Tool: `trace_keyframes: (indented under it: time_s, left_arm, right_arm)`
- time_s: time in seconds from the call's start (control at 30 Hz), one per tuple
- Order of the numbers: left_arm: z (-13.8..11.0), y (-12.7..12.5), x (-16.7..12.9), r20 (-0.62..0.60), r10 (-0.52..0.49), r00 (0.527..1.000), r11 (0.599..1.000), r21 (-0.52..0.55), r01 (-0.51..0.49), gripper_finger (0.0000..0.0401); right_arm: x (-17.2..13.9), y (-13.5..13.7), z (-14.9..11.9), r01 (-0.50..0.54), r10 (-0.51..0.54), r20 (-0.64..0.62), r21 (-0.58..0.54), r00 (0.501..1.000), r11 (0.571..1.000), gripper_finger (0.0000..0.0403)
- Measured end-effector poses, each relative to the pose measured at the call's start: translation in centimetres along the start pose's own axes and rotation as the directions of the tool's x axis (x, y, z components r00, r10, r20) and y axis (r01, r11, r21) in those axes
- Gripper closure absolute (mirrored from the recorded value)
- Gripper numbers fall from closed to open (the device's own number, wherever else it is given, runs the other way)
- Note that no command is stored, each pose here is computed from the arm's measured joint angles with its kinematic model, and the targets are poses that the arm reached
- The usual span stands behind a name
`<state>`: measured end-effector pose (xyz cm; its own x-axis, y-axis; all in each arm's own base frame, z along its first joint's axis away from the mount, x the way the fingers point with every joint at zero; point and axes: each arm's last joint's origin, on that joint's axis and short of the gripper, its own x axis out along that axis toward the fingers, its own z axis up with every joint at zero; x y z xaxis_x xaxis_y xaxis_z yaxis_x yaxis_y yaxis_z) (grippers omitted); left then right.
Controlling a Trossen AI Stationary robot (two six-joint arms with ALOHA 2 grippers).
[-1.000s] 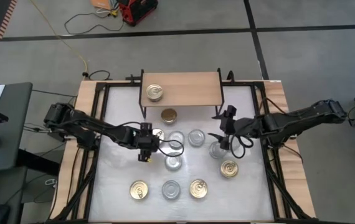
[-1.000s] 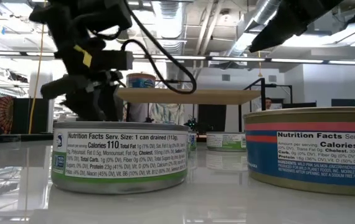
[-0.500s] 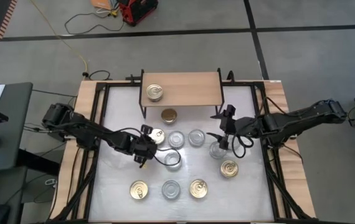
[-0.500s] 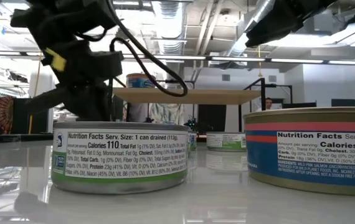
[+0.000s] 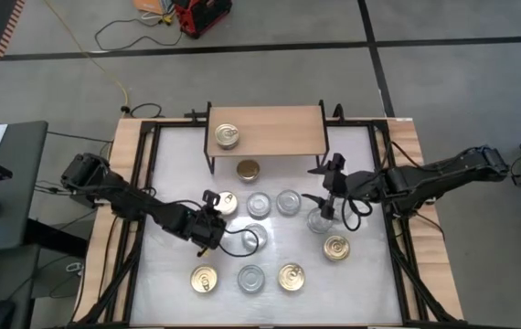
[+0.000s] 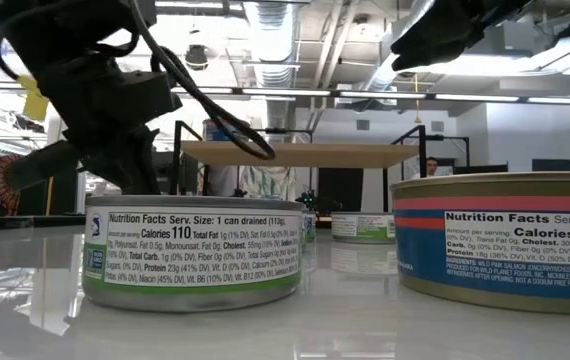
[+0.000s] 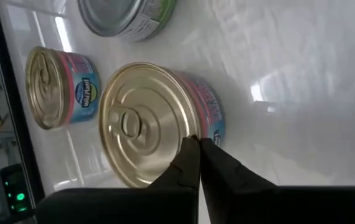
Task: Stack canned seafood by type on shelf
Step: Stack the blue tuna can on top of the other blue tuna can on the shelf
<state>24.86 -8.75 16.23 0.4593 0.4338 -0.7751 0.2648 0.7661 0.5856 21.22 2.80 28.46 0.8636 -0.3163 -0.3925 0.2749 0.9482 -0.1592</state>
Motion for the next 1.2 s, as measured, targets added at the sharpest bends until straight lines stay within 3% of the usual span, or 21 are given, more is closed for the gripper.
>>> trace_keyframes:
  time_s: [0.37, 0.57, 0.67, 1.03, 1.1, 1.2]
  left_arm:
    - [0.2, -2.1, -1.1, 0.031, 0.048, 0.998, 0.997, 0.058, -0.049, 0.0401]
    - [0.3, -4.6, 0.1, -0.006, 0.120, 0.993, 0.976, 0.183, -0.117, 0.0401]
    - [0.0, -5.9, 0.6, -0.022, 0.078, 0.997, 0.973, 0.219, -0.071, 0.0400]
    - [0.5, -5.3, -0.6, 0.023, 0.060, 0.998, 0.988, 0.140, -0.063, 0.0400]
    - [0.6, -4.8, -1.3, 0.022, 0.021, 1.000, 0.993, 0.114, -0.024, 0.0400]
    - [1.5, -2.9, -3.5, 0.096, -0.097, 0.991, 0.995, -0.012, 0.099, 0.0400]
  right_arm:
    - [0.0, 0.0, 0.0, -0.001, 0.001, 0.002, 0.046, 1.000, 0.999, 0.0042]
    - [0.0, 0.0, 0.0, -0.001, 0.001, 0.001, 0.073, 1.000, 0.997, 0.0042]
    - [0.0, 0.0, 0.0, -0.001, 0.001, 0.001, 0.081, 1.000, 0.997, 0.0042]
    - [0.0, 0.0, 0.1, -0.003, 0.002, 0.011, 0.087, 1.000, 0.996, 0.0042]
    - [0.0, 0.0, 0.1, -0.002, 0.001, 0.011, 0.087, 1.000, 0.996, 0.0042]
    - [0.0, 0.0, 0.1, -0.002, 0.001, 0.012, 0.088, 1.000, 0.996, 0.0042]
